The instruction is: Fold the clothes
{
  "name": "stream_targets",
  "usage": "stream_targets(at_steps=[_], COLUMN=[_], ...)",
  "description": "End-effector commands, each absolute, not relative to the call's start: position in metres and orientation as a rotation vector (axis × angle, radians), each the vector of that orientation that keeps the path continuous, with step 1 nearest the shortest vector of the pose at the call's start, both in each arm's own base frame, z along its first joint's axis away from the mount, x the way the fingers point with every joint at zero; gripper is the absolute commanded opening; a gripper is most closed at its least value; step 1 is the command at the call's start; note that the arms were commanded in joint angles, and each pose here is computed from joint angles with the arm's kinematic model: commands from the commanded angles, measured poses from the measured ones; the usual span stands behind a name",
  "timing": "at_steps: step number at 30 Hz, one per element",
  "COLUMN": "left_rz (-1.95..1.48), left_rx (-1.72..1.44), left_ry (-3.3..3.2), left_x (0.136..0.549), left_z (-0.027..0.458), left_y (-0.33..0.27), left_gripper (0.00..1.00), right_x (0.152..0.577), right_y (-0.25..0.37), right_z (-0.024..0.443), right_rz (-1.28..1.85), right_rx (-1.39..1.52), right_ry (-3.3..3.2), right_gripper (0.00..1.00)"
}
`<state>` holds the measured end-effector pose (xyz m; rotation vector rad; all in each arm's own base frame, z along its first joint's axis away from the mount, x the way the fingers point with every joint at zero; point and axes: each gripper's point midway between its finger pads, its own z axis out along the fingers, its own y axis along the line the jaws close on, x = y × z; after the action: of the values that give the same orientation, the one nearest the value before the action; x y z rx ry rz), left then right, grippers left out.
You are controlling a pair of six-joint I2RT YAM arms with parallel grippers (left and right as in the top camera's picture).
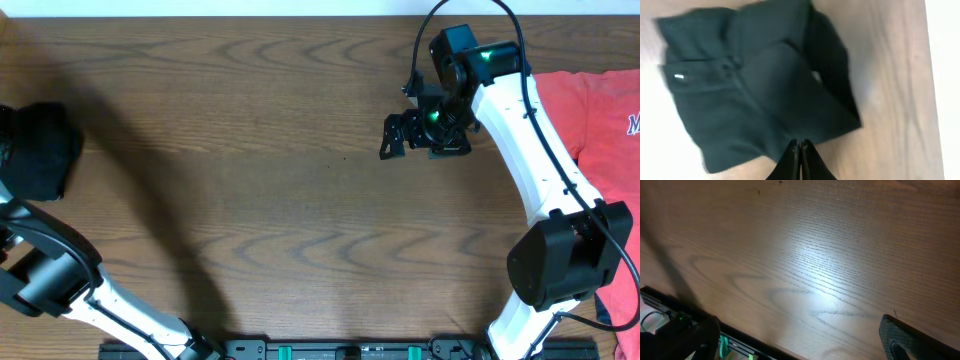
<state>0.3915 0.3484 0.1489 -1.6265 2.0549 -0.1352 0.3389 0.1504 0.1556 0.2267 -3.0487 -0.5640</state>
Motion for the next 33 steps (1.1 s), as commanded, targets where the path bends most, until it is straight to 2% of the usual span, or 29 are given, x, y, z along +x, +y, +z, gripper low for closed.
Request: stream_targets(at_steps=[1, 6, 21, 28, 33], left_rz=[-0.040, 0.057, 0.054, -0.008, -0.151], left_rx=[-1.625, -1.649, -1.766, -1.760, -1.698], left_ry=[2.109, 2.174, 2.345, 2.342, 2.275], left_x=[0.381, 0.370, 0.361, 0.365, 0.382], left_z=[0.136, 0.111, 0.004, 0.009, 0.051], left_y=[0.357, 0.365, 0.361, 0.355, 0.344], left_gripper=[0.06, 0.06, 0.06, 0.06, 0.06], right_x=[0.336, 0.330, 0.325, 0.320, 0.324], right_y=[0.161, 0.159, 0.158, 0.156, 0.151], right_z=[0.164, 0.164, 0.164, 0.164, 0.162], right_rz=[-0.589, -0.575, -0.565, -0.554, -0.507], right_rx=[0.294, 0.283, 0.268, 0.261, 0.272], right_ry=[-3.057, -3.032, -3.013, -2.995, -3.021], right_gripper=[0.99, 0.99, 0.99, 0.99, 0.99])
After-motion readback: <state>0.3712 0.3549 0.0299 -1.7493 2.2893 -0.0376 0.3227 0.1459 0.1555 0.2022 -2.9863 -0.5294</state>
